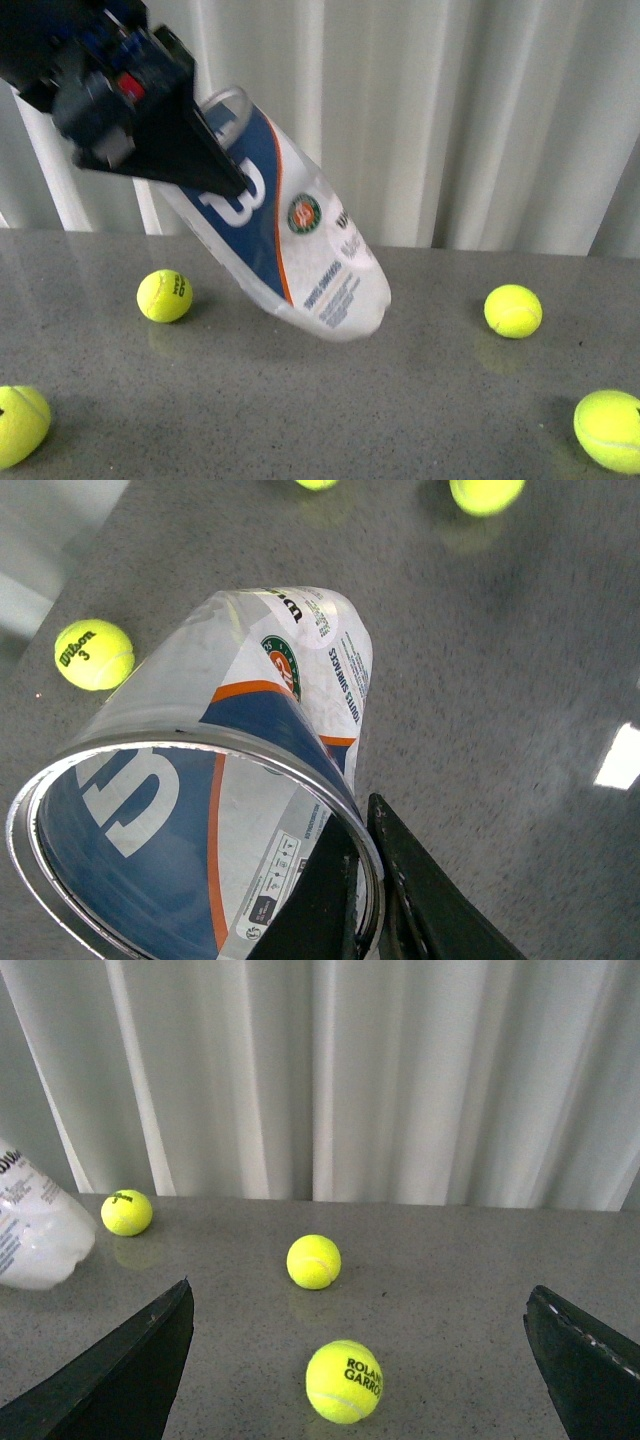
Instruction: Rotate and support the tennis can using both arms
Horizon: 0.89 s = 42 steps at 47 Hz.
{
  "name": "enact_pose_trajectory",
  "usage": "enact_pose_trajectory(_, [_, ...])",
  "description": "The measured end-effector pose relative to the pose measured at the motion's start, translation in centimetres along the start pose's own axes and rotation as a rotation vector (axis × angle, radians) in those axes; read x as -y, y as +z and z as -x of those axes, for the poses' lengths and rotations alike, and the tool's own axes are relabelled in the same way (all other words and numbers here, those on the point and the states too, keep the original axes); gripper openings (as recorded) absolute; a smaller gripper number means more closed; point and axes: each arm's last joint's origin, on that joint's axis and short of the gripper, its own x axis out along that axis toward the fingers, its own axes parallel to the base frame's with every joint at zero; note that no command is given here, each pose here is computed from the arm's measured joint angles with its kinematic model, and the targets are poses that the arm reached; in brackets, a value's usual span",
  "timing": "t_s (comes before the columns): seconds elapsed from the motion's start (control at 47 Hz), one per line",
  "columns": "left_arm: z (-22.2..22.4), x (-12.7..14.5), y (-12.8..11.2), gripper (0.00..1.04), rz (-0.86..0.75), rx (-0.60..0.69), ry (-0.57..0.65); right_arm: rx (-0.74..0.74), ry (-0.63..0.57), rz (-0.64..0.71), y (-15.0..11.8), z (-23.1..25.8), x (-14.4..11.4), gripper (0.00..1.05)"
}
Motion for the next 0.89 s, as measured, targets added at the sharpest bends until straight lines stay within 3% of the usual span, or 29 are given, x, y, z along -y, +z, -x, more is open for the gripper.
enact_pose_trajectory(0.17, [-2.8, 1.4, 1.3, 0.04, -0.213, -0.186, 0.048, 0.000, 0.000, 0.000, 0.0, 0.0, 0.0, 0.98])
enact_pose_trajectory(0.447, [-7.4, 3.0, 2.0, 0.04, -0.407, -0.366, 0.043, 0.000, 0.000, 0.000, 0.0, 0.0, 0.0, 0.98])
enact_pose_trajectory(0.66, [-8.5, 3.8, 2.4, 0.04, -0.466, -0.395, -0.051, 0.000, 0.000, 0.000, 0.0, 0.0, 0.0, 0.98])
enact_pose_trajectory(0.894, [-8.9, 3.8, 2.7, 0.04, -0.496, -0.409, -0.072, 0.000, 0.000, 0.000, 0.0, 0.0, 0.0, 0.98])
